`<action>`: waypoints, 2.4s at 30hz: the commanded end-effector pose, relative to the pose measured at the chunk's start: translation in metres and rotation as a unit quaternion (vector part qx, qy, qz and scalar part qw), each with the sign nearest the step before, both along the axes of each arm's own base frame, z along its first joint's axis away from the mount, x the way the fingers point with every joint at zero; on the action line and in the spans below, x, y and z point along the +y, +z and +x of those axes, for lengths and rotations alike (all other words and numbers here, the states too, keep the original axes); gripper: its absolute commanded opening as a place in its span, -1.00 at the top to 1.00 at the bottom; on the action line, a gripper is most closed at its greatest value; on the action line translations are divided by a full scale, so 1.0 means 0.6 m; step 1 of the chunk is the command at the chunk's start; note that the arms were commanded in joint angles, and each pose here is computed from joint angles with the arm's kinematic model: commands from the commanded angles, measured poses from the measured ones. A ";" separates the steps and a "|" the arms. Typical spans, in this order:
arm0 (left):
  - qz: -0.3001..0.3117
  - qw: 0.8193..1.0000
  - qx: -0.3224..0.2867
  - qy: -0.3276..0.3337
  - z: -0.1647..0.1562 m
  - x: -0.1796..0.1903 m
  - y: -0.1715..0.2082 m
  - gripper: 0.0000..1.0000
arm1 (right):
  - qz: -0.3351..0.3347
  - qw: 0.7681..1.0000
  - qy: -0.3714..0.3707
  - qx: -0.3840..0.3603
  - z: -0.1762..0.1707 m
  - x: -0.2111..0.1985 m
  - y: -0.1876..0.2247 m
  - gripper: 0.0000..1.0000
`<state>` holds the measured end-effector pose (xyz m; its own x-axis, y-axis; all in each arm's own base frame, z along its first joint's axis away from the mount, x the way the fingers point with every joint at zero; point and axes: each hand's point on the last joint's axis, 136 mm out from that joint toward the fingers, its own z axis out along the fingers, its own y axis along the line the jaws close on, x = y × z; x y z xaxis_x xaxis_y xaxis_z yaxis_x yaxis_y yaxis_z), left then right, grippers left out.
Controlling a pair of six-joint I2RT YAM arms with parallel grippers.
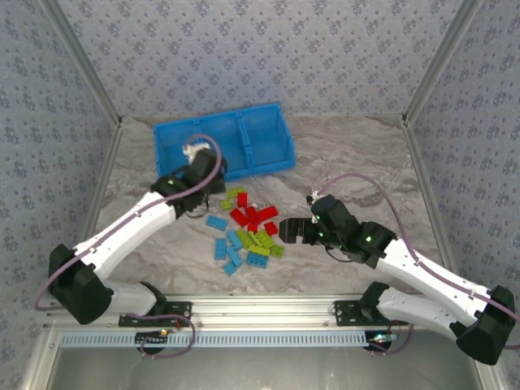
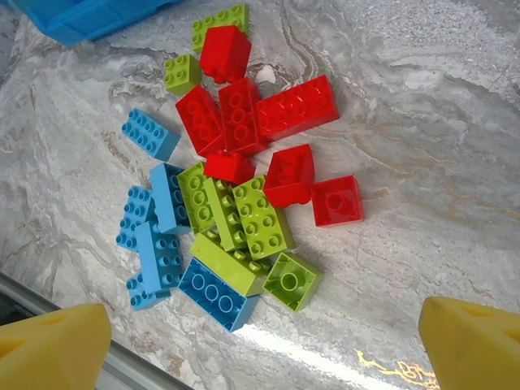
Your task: Sort the legos into containers by color
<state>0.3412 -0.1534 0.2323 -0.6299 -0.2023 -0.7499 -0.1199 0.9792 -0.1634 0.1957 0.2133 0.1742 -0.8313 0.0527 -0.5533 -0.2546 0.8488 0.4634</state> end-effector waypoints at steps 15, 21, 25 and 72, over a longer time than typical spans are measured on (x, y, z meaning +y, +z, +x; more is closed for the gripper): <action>-0.004 0.987 0.077 0.142 0.289 0.200 -0.096 0.05 | 0.010 1.000 -0.019 -0.007 -0.011 -0.014 0.024 -1.00; -0.037 0.991 0.056 0.117 0.261 0.180 -0.037 -0.14 | 0.015 1.000 -0.022 -0.010 -0.008 -0.012 0.023 -1.00; -0.056 0.995 0.025 0.077 0.196 0.133 0.029 -0.15 | 0.015 1.000 -0.022 -0.013 -0.004 -0.008 0.020 -1.00; 0.032 0.967 0.244 -0.057 -0.090 -0.023 -0.334 -0.09 | 0.036 0.998 0.046 -0.006 -0.008 0.049 0.003 -1.00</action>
<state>0.2857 -0.1685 0.0224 -0.9391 -0.0524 -0.3395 -0.0470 0.9986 -0.0241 0.1966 0.2266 0.1724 -0.8309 0.0650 -0.5526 -0.2659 0.8260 0.4970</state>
